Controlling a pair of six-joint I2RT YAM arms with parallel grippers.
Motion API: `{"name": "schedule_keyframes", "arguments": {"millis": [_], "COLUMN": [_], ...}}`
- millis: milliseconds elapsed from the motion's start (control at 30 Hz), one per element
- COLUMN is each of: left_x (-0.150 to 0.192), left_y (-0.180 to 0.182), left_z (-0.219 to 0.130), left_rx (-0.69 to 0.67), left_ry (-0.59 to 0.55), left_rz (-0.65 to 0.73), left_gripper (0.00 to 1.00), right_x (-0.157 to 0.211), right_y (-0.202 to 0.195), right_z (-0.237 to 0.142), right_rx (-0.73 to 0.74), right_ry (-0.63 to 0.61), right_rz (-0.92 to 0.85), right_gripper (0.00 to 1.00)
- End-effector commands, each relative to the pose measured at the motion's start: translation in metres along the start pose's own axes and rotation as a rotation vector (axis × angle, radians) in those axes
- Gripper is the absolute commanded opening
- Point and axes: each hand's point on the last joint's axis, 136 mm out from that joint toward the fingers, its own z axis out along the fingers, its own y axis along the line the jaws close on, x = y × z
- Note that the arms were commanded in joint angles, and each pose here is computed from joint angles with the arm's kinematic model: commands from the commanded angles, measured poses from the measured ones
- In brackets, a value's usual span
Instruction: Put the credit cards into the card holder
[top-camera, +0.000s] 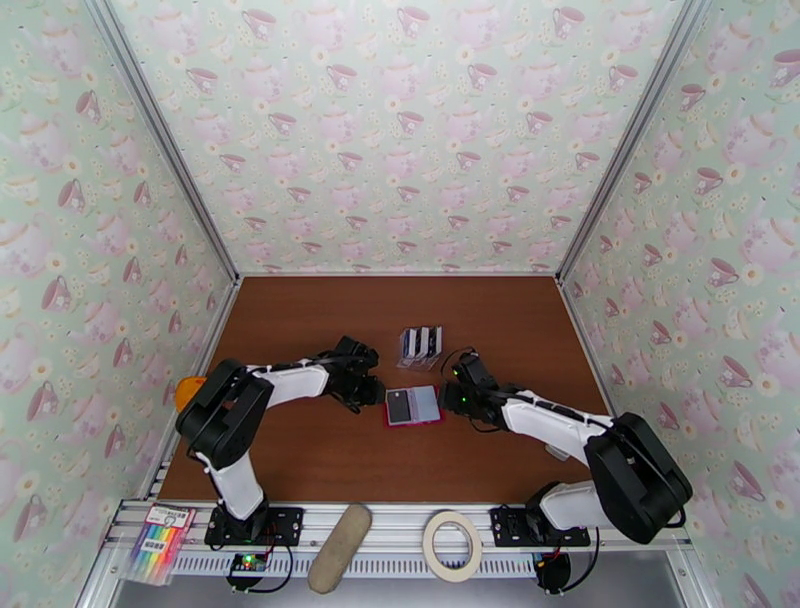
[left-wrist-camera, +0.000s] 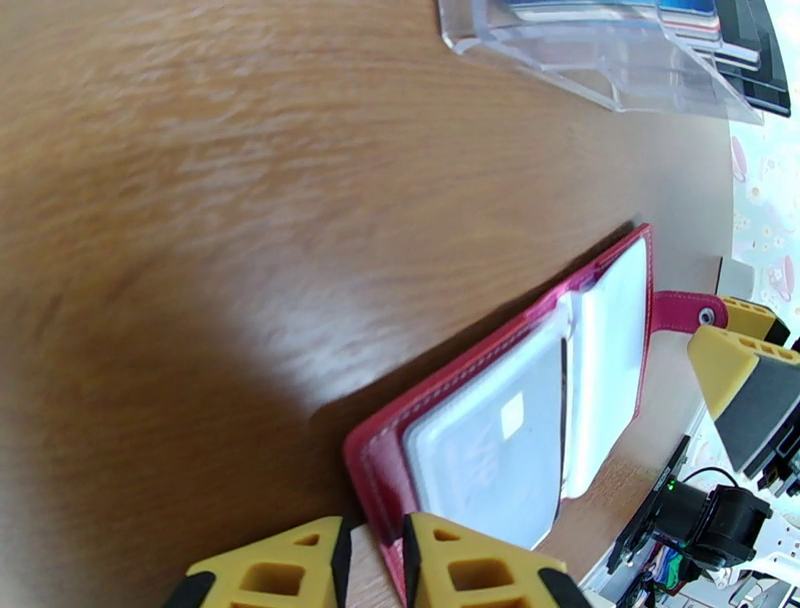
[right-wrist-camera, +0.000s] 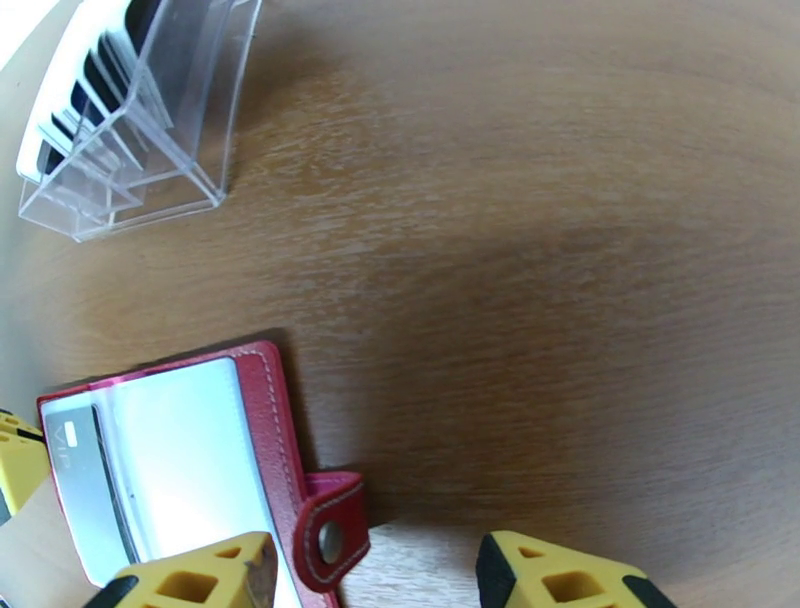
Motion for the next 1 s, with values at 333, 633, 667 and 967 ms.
{"name": "schedule_keyframes", "arguments": {"millis": [333,633,667,967], "left_x": [-0.023,-0.016,-0.016,-0.012], "left_y": [0.001,0.013,0.012,0.014], "left_z": [0.022,0.022,0.022,0.028], "left_rx": [0.02,0.035,0.039,0.045], "left_ry": [-0.052,-0.05,-0.049,-0.022], "left_rz": [0.051,0.015,0.011,-0.013], "left_gripper": [0.22,0.22,0.22,0.21], "right_x": [0.013,0.026,0.026,0.037], "right_y": [-0.004,-0.004,-0.004,0.009], "right_z": [0.016,0.018,0.018,0.01], "right_rx": [-0.052,-0.1,-0.105,-0.22], "right_ry": [0.039,0.063,0.064,0.086], "right_rz": [0.057,0.088,0.091,0.099], "right_gripper": [0.58,0.57,0.56,0.55]}}
